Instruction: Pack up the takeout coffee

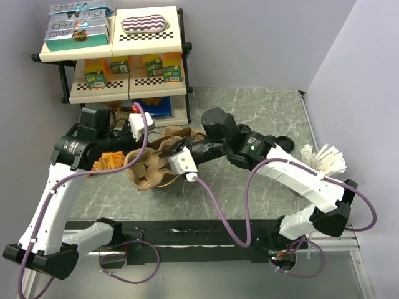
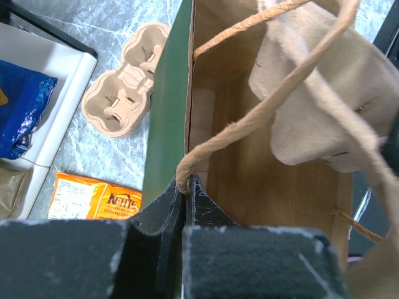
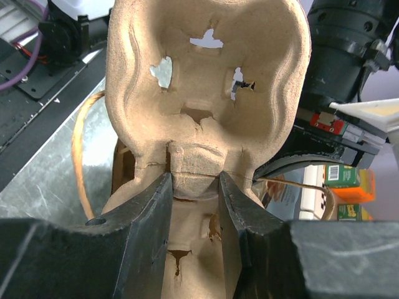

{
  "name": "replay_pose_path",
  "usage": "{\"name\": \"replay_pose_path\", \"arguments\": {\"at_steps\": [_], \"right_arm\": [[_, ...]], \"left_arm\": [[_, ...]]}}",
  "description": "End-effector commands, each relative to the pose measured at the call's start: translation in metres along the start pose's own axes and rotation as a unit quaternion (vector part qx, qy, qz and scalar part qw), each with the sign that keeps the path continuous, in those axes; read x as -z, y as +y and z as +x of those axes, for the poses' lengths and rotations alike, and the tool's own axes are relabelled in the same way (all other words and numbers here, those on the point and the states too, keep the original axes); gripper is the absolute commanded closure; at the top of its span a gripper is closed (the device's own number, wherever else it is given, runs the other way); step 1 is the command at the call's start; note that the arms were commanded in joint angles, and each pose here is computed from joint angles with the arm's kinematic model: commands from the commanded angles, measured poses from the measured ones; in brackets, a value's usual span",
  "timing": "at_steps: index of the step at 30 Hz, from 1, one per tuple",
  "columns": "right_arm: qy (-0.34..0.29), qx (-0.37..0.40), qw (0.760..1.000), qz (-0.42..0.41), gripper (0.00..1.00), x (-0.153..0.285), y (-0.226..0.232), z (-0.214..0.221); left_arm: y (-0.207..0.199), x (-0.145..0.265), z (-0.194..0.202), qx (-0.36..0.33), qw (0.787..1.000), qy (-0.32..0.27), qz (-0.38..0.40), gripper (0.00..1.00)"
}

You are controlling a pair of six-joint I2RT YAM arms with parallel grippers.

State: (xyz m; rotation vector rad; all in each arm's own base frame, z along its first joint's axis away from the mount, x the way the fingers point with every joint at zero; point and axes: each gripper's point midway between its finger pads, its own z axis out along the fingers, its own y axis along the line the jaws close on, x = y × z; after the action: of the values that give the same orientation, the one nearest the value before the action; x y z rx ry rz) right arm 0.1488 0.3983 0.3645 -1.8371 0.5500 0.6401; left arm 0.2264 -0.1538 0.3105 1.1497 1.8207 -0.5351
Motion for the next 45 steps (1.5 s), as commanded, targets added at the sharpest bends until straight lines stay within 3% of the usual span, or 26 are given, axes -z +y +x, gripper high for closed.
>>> {"name": "replay_pose_path", "arguments": {"at_steps": [1, 21, 27, 34, 45], "right_arm": [[0.003, 0.017, 1.0, -0.003, 1.0, -0.008, 0.001, 0.006], [0.07, -0.015, 0.997, -0.029, 1.0, 0.001, 0.026, 0.045], [0.137, -0.026, 0.989, -0.042, 1.0, 0.002, 0.032, 0.07], [0.186, -0.009, 0.982, -0.027, 1.0, 0.004, 0.03, 0.083], [0.212, 0.029, 0.972, -0.097, 1.0, 0.004, 0.044, 0.094]], "left_arm": [[-0.006, 0.003, -0.013, -0.022, 0.999, -0.028, 0.01, 0.99], [-0.014, 0.007, -0.004, -0.044, 0.999, -0.023, 0.016, 0.99], [-0.024, 0.0, -0.007, -0.018, 0.998, -0.044, 0.036, 0.99], [-0.036, -0.006, -0.007, 0.016, 0.996, -0.059, 0.069, 0.99], [-0.034, -0.015, -0.006, 0.018, 0.995, -0.054, 0.082, 0.99]]}}
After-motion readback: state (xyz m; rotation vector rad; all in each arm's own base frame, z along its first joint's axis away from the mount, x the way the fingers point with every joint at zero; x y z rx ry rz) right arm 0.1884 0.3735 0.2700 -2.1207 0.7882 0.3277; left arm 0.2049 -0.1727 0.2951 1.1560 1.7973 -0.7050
